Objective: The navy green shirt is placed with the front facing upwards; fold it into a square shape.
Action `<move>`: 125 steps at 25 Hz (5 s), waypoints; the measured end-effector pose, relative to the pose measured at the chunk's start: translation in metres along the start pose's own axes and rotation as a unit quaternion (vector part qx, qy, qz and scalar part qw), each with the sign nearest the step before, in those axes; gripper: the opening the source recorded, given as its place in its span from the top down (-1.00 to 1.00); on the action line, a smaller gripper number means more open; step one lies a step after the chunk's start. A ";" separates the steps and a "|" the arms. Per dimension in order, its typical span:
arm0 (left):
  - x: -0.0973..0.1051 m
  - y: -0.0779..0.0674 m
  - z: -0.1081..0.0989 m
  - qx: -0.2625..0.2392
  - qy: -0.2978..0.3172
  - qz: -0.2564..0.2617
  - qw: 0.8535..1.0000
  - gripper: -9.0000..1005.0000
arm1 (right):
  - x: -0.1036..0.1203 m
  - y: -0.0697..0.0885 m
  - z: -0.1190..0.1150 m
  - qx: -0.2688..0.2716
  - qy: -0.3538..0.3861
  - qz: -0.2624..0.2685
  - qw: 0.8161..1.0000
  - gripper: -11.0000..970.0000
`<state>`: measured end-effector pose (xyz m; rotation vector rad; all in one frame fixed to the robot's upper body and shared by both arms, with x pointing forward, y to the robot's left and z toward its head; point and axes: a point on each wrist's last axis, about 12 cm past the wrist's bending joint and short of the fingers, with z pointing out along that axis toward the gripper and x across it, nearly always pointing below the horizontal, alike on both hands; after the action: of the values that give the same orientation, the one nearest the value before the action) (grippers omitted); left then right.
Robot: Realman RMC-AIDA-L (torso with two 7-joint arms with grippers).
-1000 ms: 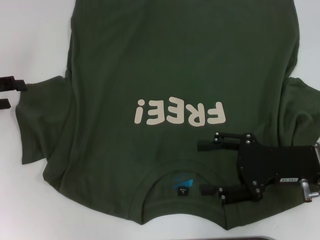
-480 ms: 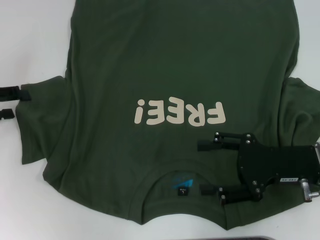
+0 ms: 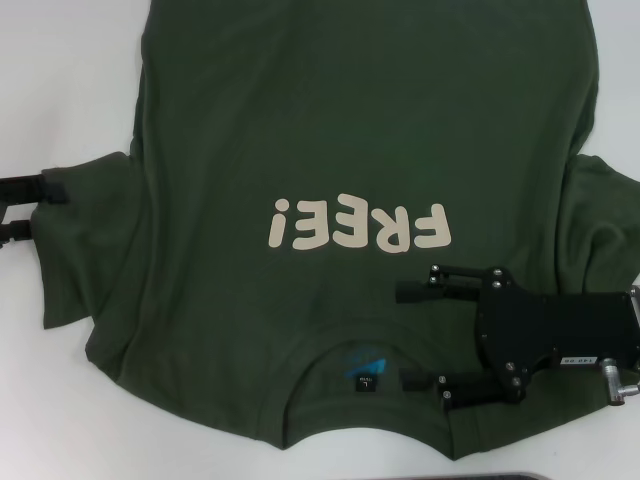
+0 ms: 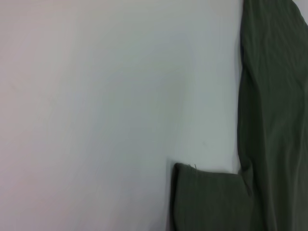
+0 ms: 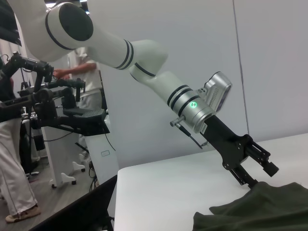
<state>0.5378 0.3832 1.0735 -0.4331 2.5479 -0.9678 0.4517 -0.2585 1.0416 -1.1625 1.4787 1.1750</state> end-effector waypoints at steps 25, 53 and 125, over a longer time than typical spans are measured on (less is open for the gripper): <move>0.003 -0.015 0.014 0.010 0.051 0.025 0.998 -0.60 | 0.000 -0.001 -0.001 0.003 -0.001 0.000 1.000 -0.79; -0.005 -0.029 0.008 -0.003 0.080 0.095 0.992 0.87 | -0.003 -0.003 0.000 0.002 -0.002 -0.004 1.000 -0.79; 0.021 -0.088 0.078 0.126 0.038 0.088 0.987 0.21 | -0.003 -0.010 0.002 0.028 -0.004 -0.010 1.000 -0.79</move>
<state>0.5677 0.2678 1.0745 -0.0980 2.4359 -1.2380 0.4623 -0.2576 1.0429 -1.1299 1.4815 1.1174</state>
